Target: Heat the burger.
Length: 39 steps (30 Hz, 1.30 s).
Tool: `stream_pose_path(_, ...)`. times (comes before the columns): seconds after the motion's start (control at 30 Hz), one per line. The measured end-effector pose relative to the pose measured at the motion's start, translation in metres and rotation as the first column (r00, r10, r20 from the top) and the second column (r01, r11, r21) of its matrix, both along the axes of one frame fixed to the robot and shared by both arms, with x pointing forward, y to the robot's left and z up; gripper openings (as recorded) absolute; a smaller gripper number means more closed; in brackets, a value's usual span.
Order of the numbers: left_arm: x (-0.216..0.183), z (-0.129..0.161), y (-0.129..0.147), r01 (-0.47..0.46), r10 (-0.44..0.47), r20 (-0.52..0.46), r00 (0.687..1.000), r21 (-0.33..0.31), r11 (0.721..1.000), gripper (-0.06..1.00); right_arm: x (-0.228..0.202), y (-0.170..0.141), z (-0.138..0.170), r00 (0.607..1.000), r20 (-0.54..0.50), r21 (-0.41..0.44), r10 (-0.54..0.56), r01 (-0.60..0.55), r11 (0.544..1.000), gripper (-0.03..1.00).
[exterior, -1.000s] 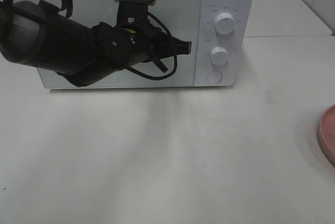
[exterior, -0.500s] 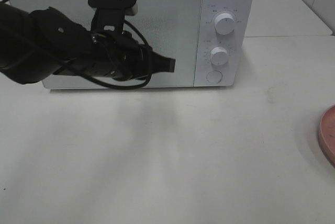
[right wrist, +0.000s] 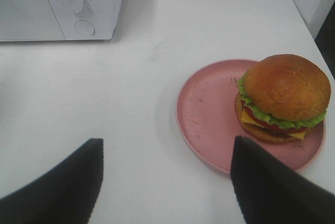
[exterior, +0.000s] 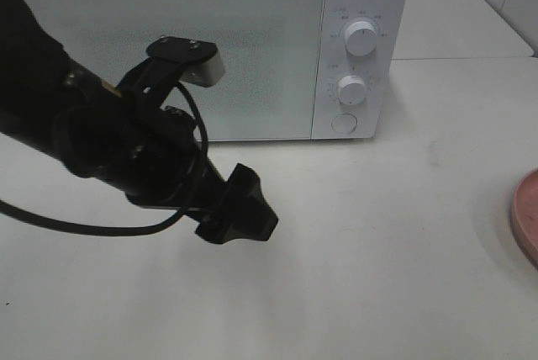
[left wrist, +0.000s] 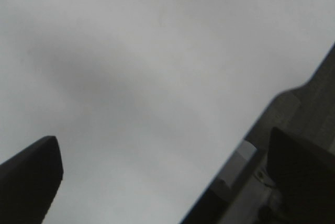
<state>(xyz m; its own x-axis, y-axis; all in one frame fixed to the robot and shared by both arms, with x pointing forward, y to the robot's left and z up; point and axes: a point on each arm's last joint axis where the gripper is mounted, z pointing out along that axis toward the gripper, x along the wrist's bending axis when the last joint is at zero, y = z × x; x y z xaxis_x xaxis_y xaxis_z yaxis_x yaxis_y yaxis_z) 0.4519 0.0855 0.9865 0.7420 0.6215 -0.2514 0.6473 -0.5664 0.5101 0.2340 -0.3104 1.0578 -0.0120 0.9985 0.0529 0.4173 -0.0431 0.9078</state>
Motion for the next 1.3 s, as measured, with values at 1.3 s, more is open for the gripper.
stream_pose_path(1.3, -0.133, 0.066, 0.208, -0.725, 0.725, 0.069, 0.686, 0.152, 0.672, 0.99, 0.0, 0.0, 0.0, 1.0, 0.0, 0.0, 0.0, 0.0, 1.0, 0.68)
